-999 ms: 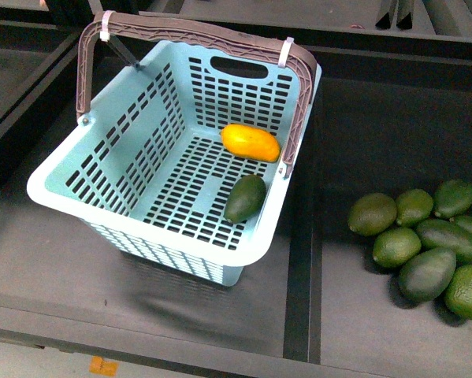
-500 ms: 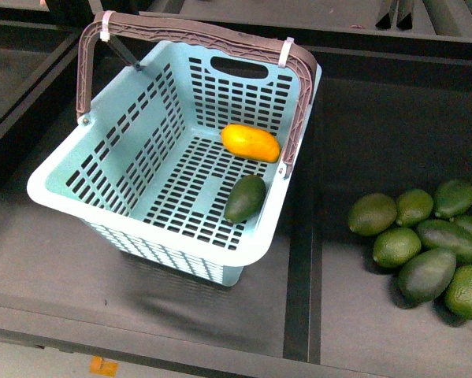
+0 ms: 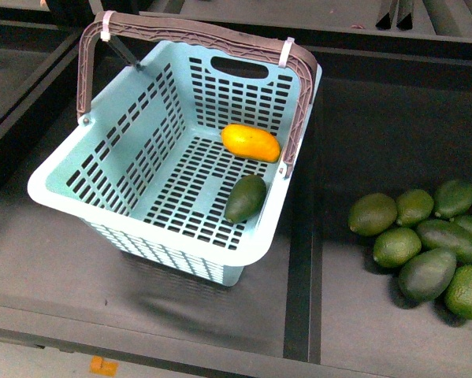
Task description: Pick mango and avocado into basket
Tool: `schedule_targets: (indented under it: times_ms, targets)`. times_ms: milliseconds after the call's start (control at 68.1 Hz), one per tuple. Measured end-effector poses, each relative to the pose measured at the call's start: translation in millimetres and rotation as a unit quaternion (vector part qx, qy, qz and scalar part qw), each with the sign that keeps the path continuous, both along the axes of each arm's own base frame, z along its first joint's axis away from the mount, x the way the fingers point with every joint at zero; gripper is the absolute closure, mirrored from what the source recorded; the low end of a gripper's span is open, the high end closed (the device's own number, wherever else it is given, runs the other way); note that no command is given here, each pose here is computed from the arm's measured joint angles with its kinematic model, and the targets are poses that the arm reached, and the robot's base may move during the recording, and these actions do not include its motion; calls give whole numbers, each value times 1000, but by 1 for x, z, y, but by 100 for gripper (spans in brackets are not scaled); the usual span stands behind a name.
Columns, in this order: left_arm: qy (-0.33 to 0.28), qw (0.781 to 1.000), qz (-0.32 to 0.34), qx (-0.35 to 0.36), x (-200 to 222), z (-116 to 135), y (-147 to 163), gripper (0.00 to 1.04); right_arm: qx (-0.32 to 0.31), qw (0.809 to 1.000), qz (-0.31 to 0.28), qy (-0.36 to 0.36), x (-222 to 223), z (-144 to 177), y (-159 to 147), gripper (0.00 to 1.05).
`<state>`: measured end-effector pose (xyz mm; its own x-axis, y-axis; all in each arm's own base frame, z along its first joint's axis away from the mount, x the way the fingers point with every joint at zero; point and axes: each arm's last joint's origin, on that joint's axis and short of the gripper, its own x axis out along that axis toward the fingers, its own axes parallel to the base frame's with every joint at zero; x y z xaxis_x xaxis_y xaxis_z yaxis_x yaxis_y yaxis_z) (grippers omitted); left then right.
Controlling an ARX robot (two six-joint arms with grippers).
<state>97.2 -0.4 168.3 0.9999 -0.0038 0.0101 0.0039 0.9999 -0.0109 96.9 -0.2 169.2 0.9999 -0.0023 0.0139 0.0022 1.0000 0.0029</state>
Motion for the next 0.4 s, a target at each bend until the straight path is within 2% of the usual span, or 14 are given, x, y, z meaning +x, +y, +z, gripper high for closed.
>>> schedule_targets:
  times_ms: [15, 73, 264, 323, 397]
  targets:
    - [0, 1000, 0, 0, 0, 0, 0, 102, 0, 1000, 0, 0, 0, 0, 0, 9]
    - [0, 1000, 0, 0, 0, 0, 0, 84, 0, 1000, 0, 0, 0, 0, 0, 9]
    - [0, 1000, 0, 0, 0, 0, 0, 19, 0, 1000, 0, 0, 0, 0, 0, 9]
    - [0, 1000, 0, 0, 0, 0, 0, 7, 0, 1000, 0, 0, 0, 0, 0, 9]
    - [0, 1000, 0, 1, 0, 0, 0, 9, 0, 1000, 0, 0, 0, 0, 0, 9]
